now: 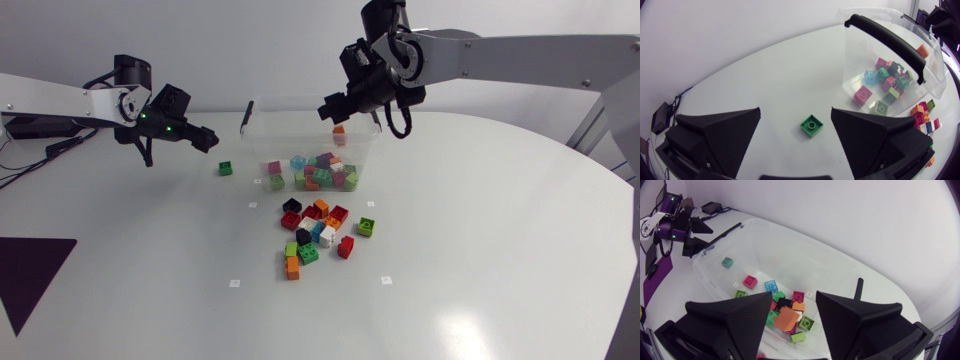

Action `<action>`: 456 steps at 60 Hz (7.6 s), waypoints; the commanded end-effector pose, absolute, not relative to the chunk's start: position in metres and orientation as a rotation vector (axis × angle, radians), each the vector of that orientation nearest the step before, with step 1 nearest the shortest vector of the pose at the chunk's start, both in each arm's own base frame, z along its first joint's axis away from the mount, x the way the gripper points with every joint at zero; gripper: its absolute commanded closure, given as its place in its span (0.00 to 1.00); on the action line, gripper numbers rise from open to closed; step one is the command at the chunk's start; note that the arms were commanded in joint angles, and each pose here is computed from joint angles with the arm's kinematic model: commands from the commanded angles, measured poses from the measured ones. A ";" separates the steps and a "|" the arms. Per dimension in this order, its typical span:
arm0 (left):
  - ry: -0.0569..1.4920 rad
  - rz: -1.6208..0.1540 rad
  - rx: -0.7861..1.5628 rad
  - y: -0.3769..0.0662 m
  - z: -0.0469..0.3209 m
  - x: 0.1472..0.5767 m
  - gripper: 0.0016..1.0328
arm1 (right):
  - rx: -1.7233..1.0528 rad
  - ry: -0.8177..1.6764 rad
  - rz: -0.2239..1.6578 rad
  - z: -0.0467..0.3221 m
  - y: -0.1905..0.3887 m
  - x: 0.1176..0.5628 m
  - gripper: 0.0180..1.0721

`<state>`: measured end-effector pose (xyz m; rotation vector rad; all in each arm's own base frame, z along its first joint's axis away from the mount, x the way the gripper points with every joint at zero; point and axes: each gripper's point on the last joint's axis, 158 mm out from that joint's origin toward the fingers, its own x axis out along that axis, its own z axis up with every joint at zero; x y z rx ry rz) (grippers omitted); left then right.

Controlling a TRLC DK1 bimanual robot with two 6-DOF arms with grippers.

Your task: Place the duplo bricks in the container

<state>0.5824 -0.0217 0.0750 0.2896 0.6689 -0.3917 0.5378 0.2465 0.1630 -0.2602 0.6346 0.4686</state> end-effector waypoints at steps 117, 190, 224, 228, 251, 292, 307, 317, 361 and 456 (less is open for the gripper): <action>0.842 -0.891 0.570 -0.048 -0.043 0.582 0.38 | -0.267 0.657 0.475 0.159 0.167 0.441 0.09; 0.799 -0.892 0.540 -0.057 0.055 0.509 0.75 | -0.451 0.890 0.746 0.028 0.167 0.371 0.09; 0.628 -0.828 0.489 -0.137 0.183 0.453 0.75 | -0.559 0.950 0.855 -0.029 0.172 0.374 0.09; 0.619 -0.823 0.483 -0.145 0.191 0.453 0.75 | -0.560 0.945 0.862 -0.030 0.174 0.377 0.10; 0.569 -0.751 0.477 -0.187 0.205 0.477 0.75 | -0.582 0.930 0.883 -0.034 0.182 0.395 0.14; 0.580 -0.639 0.420 -0.223 0.178 0.539 0.75 | -0.591 0.943 0.938 -0.037 0.182 0.381 0.81; 0.603 -0.595 0.426 -0.227 0.156 0.559 0.62 | -0.599 0.869 0.912 0.011 0.175 0.370 0.81; 0.601 -0.571 0.422 -0.225 0.160 0.561 0.04 | -0.590 0.798 0.887 0.053 0.178 0.371 0.81; 0.570 -0.705 0.630 -0.195 0.194 0.430 0.05 | -0.431 0.607 0.802 0.171 0.229 0.436 0.81; 0.872 -1.247 0.940 -0.219 -0.022 0.255 0.05 | -0.273 0.572 0.652 0.180 0.245 0.539 0.09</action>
